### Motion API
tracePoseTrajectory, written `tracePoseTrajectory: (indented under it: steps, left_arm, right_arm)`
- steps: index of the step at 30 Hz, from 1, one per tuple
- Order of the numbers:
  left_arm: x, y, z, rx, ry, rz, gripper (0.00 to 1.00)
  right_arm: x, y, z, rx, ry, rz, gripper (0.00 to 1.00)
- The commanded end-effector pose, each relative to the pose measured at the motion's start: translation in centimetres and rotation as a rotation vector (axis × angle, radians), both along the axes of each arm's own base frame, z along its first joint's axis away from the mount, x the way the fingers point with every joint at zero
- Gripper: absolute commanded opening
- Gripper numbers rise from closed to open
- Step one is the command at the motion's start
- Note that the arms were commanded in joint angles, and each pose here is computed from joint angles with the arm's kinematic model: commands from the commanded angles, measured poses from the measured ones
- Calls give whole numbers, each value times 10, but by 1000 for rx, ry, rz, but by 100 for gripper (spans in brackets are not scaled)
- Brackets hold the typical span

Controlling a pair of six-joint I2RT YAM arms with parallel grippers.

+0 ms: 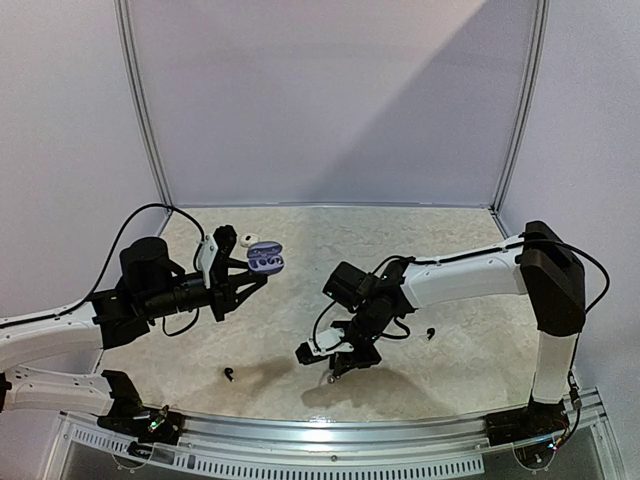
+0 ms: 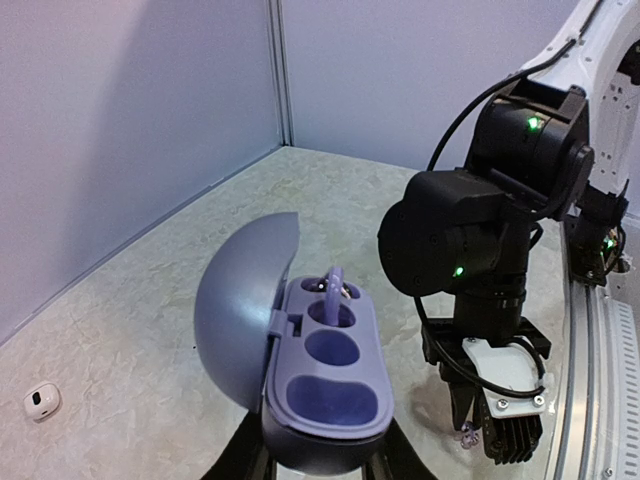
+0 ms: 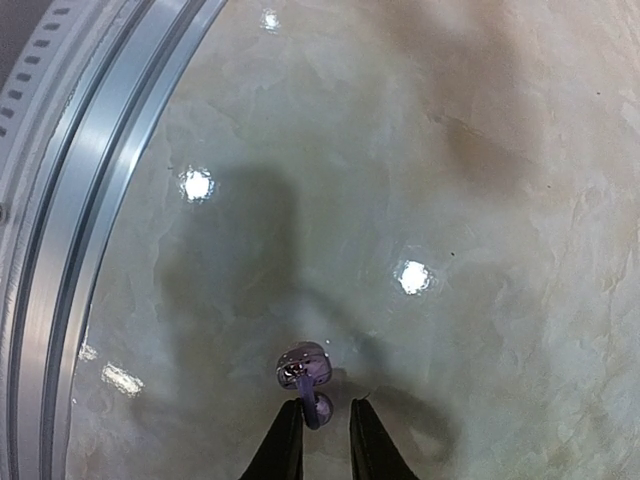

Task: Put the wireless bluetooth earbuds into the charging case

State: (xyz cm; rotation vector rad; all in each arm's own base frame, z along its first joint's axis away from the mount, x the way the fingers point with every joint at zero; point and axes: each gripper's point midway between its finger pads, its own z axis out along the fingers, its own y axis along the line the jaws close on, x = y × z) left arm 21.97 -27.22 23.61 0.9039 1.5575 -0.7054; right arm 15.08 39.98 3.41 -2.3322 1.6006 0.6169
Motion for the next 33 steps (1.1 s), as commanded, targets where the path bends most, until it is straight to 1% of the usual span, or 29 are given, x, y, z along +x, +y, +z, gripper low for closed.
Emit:
tracePoseTrajectory:
  steps: [1, 8, 16, 20, 22, 25, 26, 30, 33]
  left_arm:
    - [2, 5, -4, 13, -6, 12, 0]
    - [2, 5, -4, 15, -6, 13, 0]
    - [2, 6, -5, 17, -7, 16, 0]
    - [3, 6, -6, 21, -8, 17, 0]
    - [3, 6, -6, 22, -7, 19, 0]
    - [3, 7, -6, 25, -10, 21, 0]
    - [3, 7, -5, 22, -11, 21, 0]
    - [0, 5, -4, 14, -19, 1, 0]
    - [-5, 1, -4, 14, -36, -38, 0]
  right_arm:
    - [3, 6, -3, 3, 9, 6, 17]
    - [2, 7, -4, -4, 13, 9, 15]
    - [-2, 3, -5, -22, 31, 22, 0]
    - [0, 6, 4, 0, 25, -1, 0]
    - [5, 9, 15, 17, 18, -44, 0]
    - [19, 12, 52, 85, -13, -118, 0]
    - [26, 13, 66, 105, -15, -166, 0]
    - [41, 13, 147, 232, -51, -296, 0]
    - [46, 12, 198, 304, -67, -378, 0]
